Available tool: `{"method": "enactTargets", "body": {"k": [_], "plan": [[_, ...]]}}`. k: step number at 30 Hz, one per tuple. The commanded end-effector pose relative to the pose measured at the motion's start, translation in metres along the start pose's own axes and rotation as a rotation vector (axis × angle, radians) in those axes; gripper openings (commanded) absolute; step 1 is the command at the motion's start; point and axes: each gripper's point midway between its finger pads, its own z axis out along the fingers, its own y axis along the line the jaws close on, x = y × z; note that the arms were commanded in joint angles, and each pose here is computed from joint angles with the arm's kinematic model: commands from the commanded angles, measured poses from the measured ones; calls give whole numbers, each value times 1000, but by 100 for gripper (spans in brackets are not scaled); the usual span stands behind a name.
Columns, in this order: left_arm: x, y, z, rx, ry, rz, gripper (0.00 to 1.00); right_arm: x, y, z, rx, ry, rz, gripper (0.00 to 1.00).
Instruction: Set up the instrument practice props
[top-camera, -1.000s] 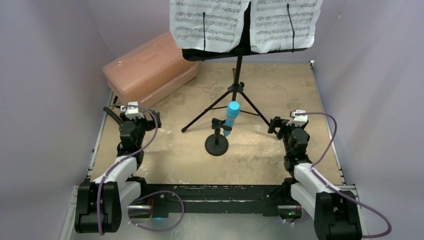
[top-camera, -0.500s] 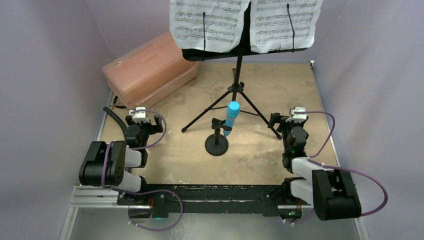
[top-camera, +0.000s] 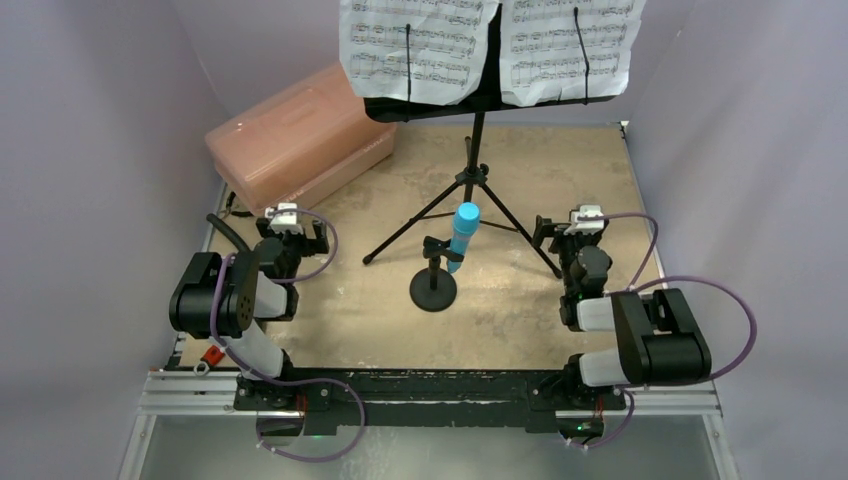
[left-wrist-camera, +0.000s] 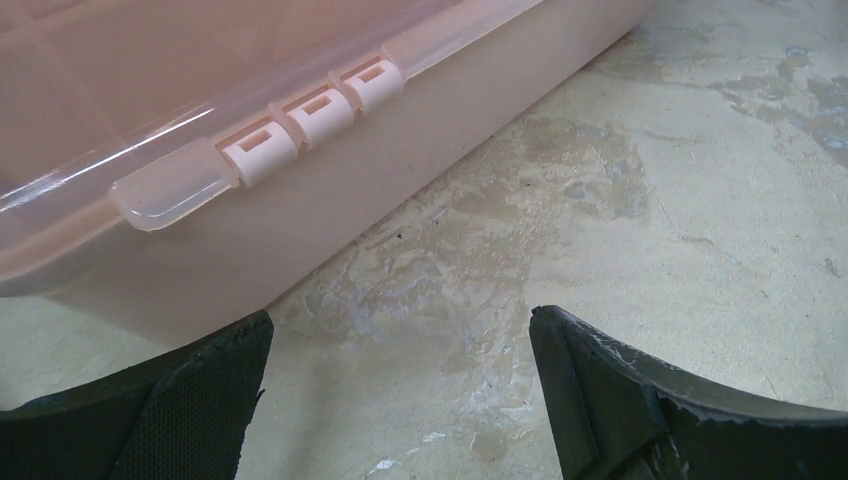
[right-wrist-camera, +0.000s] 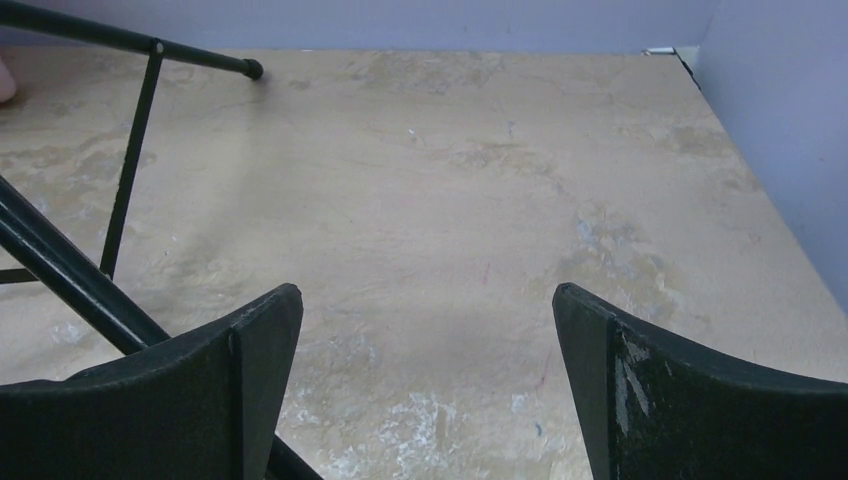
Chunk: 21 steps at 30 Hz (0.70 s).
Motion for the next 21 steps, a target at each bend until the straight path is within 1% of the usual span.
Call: {"method": "enactTargets", "body": {"k": [1,3,4,5,7,8,9,10,21], "plan": [[-10,1,5,3,-26,22,99,-30,-4,4,11,-160,-49,98],[-13,0,5,4,-44,23,99,-23,-6,4,23,-160,-43,98],[-11,1,5,3,-34,23,99,-21,-6,6,26,-164,-40,98],[-11,1,5,2,-31,23,99,-27,-13,10,67,-184,-32,98],[-12,1,5,3,-38,24,99,-20,-19,25,107,-118,-21,98],[-12,1,5,3,-37,23,99,-7,-20,30,118,-58,-5,98],[-12,1,5,3,-35,23,99,-12,-19,28,112,-87,4,98],[-12,1,5,2,-37,24,99,-13,-25,27,148,-95,8,98],[-11,1,6,3,-35,24,99,-13,-26,27,153,-94,9,98]]}}
